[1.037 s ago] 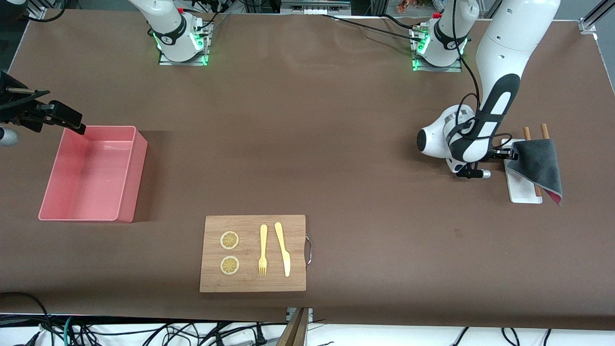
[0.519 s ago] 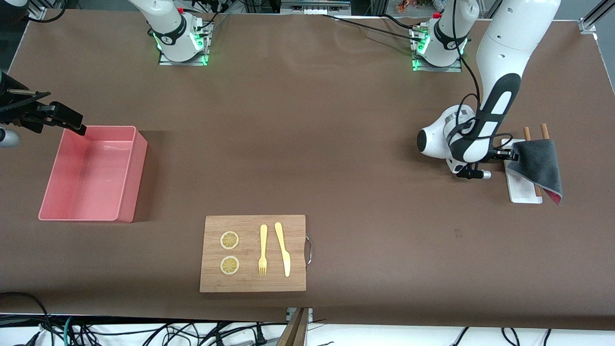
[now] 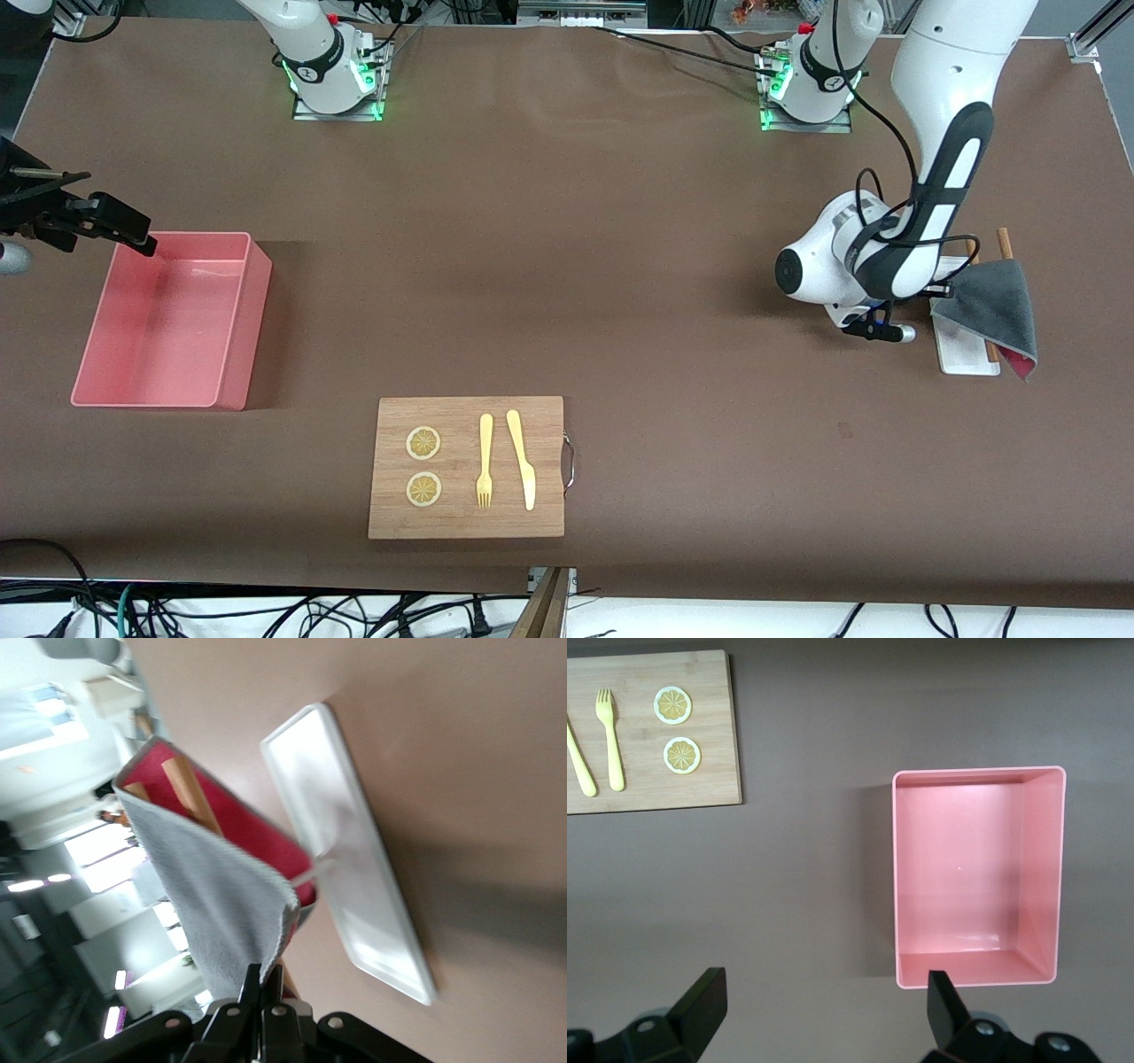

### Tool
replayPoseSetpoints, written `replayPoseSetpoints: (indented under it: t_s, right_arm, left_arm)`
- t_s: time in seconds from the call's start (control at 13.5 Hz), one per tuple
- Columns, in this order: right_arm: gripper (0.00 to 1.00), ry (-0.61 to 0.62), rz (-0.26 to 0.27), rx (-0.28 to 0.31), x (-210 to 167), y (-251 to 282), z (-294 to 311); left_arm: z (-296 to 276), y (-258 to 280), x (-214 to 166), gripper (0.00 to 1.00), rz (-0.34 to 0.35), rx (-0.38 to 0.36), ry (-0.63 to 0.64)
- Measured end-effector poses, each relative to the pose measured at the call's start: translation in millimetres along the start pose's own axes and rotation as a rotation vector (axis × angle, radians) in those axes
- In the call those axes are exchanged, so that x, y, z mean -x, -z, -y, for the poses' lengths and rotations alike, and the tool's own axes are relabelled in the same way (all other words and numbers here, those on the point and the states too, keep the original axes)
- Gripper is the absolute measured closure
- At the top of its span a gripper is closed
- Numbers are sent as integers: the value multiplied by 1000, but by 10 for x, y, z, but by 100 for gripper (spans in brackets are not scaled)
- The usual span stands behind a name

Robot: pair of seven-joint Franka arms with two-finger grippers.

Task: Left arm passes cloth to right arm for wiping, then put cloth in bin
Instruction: 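Lift the cloth with the left gripper while the right gripper approaches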

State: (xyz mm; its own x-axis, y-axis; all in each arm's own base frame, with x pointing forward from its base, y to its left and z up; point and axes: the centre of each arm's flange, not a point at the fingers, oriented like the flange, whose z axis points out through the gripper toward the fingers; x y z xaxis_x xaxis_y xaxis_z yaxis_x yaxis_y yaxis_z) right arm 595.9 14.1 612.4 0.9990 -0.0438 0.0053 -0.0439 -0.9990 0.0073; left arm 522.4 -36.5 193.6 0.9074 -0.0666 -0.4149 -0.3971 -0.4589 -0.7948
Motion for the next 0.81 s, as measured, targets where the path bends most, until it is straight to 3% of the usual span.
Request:
replayPoseSetpoints:
  t_s: [0.37, 0.59, 0.81]
  right_arm:
    - [0, -30, 77, -14, -112, -485, 92]
    - [0, -237, 142, -139, -239, -817, 321]
    - [0, -403, 175, -209, -376, -1100, 606]
  left_arm:
    - [429, 957, 24, 98, 32, 326, -60]
    - [643, 1616, 107, 98, 33, 479, -57]
    - [884, 2245, 191, 98, -9, 685, -38]
